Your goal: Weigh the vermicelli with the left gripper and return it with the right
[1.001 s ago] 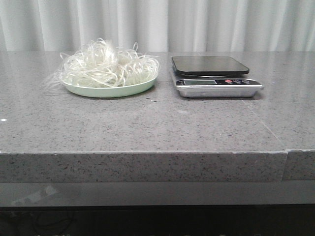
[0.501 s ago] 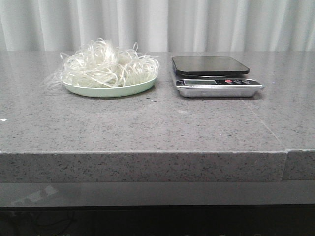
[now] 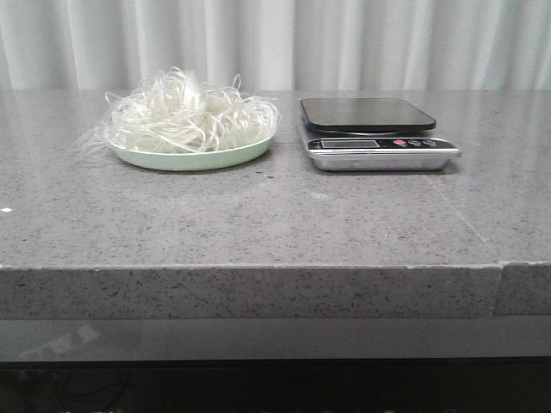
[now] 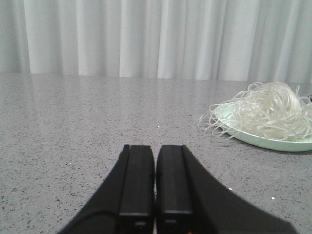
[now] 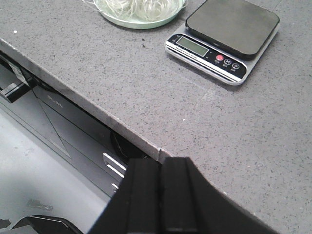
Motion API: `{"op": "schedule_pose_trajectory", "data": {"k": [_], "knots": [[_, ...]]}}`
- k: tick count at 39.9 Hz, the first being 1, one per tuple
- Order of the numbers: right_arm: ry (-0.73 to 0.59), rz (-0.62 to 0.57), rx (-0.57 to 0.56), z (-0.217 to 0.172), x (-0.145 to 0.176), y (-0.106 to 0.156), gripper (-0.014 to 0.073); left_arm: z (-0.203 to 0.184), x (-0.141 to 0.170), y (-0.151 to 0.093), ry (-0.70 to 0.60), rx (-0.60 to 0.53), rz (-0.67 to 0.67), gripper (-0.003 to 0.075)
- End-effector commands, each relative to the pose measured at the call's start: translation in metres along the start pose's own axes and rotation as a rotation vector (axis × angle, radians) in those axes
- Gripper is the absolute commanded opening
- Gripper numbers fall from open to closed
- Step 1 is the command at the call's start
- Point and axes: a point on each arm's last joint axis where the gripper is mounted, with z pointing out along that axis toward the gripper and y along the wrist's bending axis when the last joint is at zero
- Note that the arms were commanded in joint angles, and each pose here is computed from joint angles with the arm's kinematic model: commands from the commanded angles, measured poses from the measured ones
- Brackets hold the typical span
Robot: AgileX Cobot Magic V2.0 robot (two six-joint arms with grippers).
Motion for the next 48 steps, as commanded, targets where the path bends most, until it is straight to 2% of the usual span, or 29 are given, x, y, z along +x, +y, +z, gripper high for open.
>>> {"op": "schedule_pose_trajectory", "data": {"k": [1,6,10,17,23,28,32,48], "knots": [[-0.082,-0.007,0.018,-0.004,-0.011,-0.002,0.0142,-0.001,0.004,0.001,-0.068,0.003,-0.019,0.0156],[-0.134,0.016,0.077,-0.003,-0.002,-0.005,0.0142,-0.001,0.004,0.001,-0.068,0.003,-0.019,0.0156],[-0.235,0.050,0.170,0.002,0.014,-0.010,0.0142,-0.001,0.004,0.001,-0.068,0.003,-0.019,0.0156],[-0.454,0.081,0.345,0.015,0.053,-0.015,0.0142,-0.001,0.004,0.001,-0.068,0.003,-0.019,0.0156],[-0.570,0.089,0.482,0.036,0.099,-0.018,0.0142,-0.001,0.004,0.001,-0.068,0.003,-0.019,0.0156],[-0.641,0.086,0.566,0.049,0.123,-0.021,0.0142,-0.001,0.004,0.001,-0.068,0.003,-0.019,0.0156],[-0.655,0.121,0.578,0.060,0.137,-0.023,0.0142,-0.001,0.004,0.001,-0.068,0.003,-0.019,0.0156],[-0.647,0.177,0.561,0.061,0.138,-0.024,0.0142,-0.001,0.004,0.001,-0.063,0.003,-0.019,0.0156]]}}
